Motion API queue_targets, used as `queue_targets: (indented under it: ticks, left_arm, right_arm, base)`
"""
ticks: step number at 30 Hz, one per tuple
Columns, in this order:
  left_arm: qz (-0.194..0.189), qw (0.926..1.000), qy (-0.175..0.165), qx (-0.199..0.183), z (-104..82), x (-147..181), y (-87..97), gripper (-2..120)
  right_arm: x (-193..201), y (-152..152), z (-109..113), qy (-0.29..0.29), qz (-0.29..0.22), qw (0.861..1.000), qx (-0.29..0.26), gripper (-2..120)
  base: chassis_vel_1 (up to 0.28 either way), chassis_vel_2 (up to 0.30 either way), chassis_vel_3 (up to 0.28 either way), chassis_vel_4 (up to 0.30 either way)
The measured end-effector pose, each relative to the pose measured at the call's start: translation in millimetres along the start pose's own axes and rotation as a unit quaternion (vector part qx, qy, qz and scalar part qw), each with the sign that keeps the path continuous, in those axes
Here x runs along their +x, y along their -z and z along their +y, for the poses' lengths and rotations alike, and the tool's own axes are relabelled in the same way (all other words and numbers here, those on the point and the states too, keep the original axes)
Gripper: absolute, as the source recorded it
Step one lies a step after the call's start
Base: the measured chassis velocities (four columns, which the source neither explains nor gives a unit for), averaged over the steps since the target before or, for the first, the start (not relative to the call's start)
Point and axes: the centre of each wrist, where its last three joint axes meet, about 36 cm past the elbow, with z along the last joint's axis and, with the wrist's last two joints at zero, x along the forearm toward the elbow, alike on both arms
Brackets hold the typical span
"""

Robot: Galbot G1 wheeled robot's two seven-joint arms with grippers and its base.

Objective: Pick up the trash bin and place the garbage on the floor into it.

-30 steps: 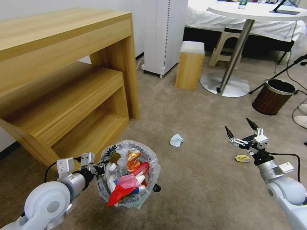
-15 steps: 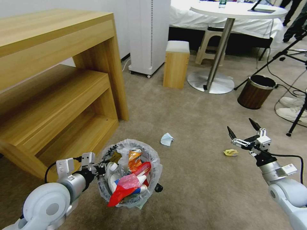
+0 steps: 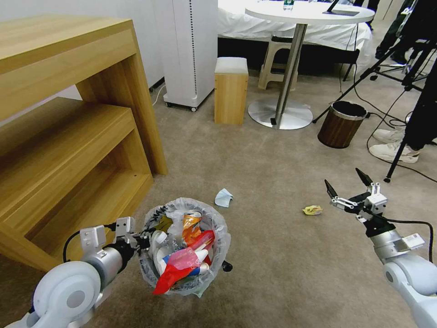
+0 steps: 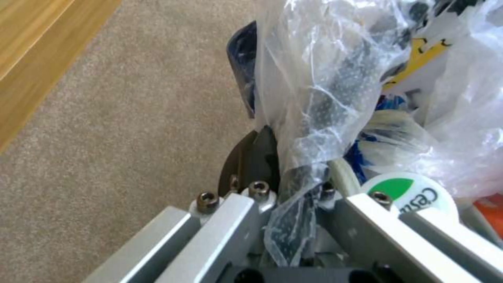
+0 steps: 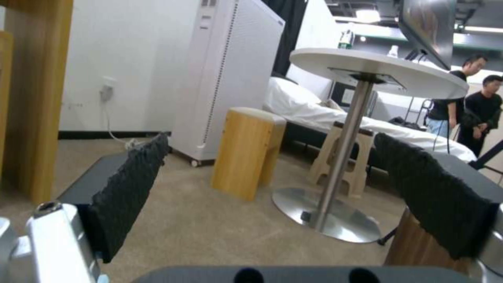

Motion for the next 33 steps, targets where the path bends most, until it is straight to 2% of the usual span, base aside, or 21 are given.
queue_targets:
  ticks: [12,33]
  left_arm:
    - [0.000,1.0000,-0.001,0.000,0.8,-2.0,-1.0,0]
    - [-0.001,1.0000,0.002,0.002,4.1,-6.9,-2.4,0]
  right_arm:
    - [-4.1,0.8,-2.3,-0.002,0.008,1.000,0.006,100]
    - [-8.4,-3.6,-1.9,-0.002,0.009,1.000,0.006,100]
  base:
    - [0.000,0.000,0.000,0.000]
    - [-0.085,0.083,0.089,-0.085]
